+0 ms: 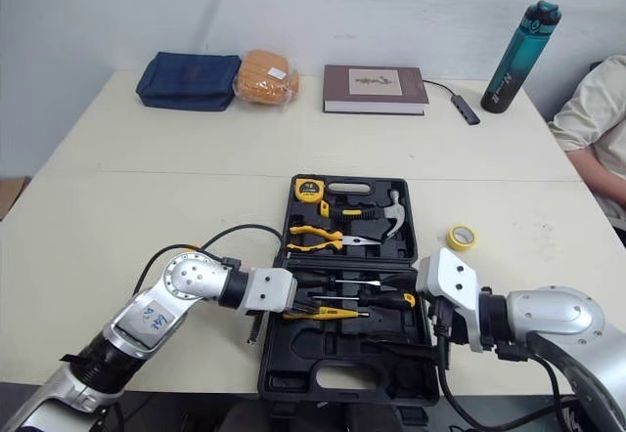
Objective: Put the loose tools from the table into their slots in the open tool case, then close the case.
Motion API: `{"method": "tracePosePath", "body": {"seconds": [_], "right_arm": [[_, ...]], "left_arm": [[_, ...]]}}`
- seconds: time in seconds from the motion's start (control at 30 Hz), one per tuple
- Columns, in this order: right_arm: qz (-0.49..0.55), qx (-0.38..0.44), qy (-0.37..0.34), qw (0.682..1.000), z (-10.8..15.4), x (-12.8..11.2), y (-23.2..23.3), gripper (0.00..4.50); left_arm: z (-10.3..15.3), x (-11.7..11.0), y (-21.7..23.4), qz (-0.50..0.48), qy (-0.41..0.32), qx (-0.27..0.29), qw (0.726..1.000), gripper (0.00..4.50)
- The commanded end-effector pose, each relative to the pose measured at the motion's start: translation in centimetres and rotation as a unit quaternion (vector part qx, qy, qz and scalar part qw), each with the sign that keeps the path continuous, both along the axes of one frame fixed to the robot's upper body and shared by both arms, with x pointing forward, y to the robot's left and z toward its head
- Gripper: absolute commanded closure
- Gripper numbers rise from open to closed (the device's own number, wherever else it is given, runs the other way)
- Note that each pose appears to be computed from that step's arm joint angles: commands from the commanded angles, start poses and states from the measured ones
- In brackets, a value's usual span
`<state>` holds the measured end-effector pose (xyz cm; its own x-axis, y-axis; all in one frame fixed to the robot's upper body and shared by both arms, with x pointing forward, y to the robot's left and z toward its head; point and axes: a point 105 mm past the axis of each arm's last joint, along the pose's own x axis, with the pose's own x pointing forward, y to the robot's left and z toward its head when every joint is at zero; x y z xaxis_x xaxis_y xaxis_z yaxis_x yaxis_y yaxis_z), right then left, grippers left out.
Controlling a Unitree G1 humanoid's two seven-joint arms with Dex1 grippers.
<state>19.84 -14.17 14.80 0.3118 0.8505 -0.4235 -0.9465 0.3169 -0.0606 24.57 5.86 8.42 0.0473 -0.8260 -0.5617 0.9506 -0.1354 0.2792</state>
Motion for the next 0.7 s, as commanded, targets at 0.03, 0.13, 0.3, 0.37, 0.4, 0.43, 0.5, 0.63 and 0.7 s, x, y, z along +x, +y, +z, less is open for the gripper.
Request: {"method": "tracePosePath", "body": {"seconds": [0.03, 0.13, 0.3, 0.37, 0.4, 0.43, 0.5, 0.63, 0.7], "right_arm": [[0.008, 0.005, -0.012, 1.000, 0.4, -0.2, 0.4, 0.00], [0.008, 0.005, -0.013, 1.000, 0.4, -0.2, 0.3, 0.00], [0.006, 0.004, -0.015, 1.000, 0.5, 0.0, 0.2, 0.00], [0.005, 0.004, -0.015, 1.000, 0.5, 0.0, 0.2, 0.00], [0.005, 0.004, -0.015, 1.000, 0.5, 0.0, 0.2, 0.00], [0.005, 0.004, -0.015, 1.000, 0.5, 0.0, 0.2, 0.00], [0.004, 0.004, -0.015, 1.000, 0.5, 0.0, 0.2, 0.00], [0.003, 0.005, -0.015, 1.000, 0.5, 0.0, 0.2, 0.00], [0.003, 0.005, -0.015, 1.000, 0.5, 0.0, 0.2, 0.00]], "left_arm": [[-4.6, -0.2, 3.3, 0.058, 0.072, 0.101, 0.991, 4.48], [-4.5, -0.1, 3.1, 0.056, 0.069, 0.094, 0.992, 4.48], [-1.9, -0.3, 0.7, 0.026, 0.062, 0.006, 0.998, 4.48], [-0.8, -0.1, 0.0, 0.020, 0.054, -0.033, 0.998, 4.48], [-0.4, -0.1, -0.2, 0.020, 0.053, -0.043, 0.997, 4.48], [0.1, 0.0, -0.3, 0.016, 0.054, -0.056, 0.997, 4.48], [0.5, 0.0, -0.5, 0.014, 0.053, -0.062, 0.997, 4.48], [0.7, -0.1, -1.0, 0.006, 0.060, -0.069, 0.996, 4.48], [0.6, 0.0, -1.1, 0.005, 0.059, -0.069, 0.996, 4.48]]}}
